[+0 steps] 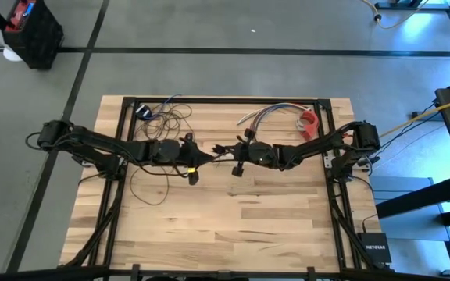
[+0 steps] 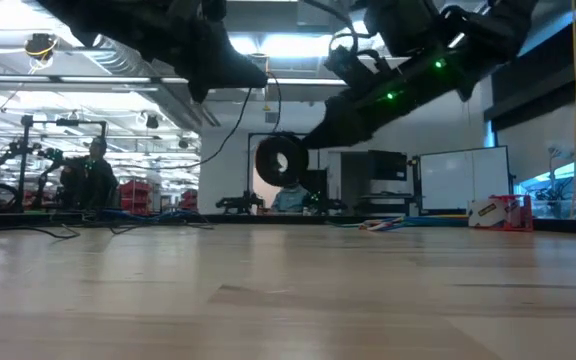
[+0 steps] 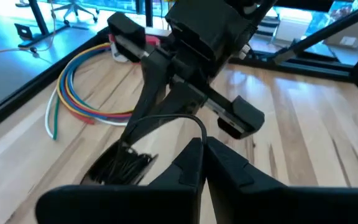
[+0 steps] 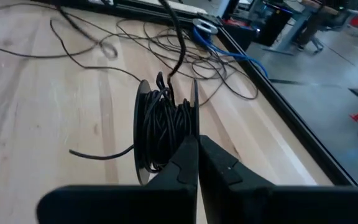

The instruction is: Coiling cords

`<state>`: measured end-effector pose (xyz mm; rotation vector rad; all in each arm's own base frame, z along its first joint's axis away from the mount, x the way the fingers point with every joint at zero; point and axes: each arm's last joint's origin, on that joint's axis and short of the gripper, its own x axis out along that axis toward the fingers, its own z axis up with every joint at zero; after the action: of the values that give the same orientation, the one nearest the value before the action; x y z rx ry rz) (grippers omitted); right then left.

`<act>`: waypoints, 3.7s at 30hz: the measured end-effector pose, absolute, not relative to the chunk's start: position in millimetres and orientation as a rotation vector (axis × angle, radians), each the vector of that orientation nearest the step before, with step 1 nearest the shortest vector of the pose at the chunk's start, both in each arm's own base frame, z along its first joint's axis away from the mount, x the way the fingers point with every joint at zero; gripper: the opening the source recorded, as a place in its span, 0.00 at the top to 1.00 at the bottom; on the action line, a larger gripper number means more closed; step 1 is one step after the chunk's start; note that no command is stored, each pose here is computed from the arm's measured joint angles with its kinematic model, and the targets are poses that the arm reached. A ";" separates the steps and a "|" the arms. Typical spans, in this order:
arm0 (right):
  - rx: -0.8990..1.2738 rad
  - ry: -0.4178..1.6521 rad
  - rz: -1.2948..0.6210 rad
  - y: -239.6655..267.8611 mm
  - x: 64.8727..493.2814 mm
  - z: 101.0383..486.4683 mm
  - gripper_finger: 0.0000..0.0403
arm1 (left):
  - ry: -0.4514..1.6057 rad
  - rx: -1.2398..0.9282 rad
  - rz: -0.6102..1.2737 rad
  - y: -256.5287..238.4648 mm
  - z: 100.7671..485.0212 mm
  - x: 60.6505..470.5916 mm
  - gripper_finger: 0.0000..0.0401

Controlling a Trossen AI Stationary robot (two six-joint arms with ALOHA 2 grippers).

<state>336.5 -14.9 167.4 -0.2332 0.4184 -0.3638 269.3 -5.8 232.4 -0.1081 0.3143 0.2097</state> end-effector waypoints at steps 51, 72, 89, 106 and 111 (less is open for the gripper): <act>-0.243 0.331 -0.254 -14.6 334.3 210.3 0.99 | 0.653 -0.037 0.338 34.7 131.0 302.0 0.97; -0.263 0.327 -0.278 -14.9 334.1 211.7 0.99 | 0.760 0.053 0.301 30.5 124.0 296.3 0.73; -0.268 0.268 -0.314 -16.1 334.1 219.8 0.99 | 0.617 0.070 0.311 30.4 134.7 304.9 0.98; -0.257 0.246 -0.236 -10.9 335.6 220.7 0.99 | 0.771 0.108 0.429 41.5 123.2 294.1 0.99; -0.251 0.255 -0.210 -9.3 335.5 219.5 0.99 | 0.788 0.139 0.451 41.8 123.2 292.7 0.99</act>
<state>335.5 -9.3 219.5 -0.2513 0.2547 -0.2098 292.7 41.8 123.2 0.1390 0.7884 0.4505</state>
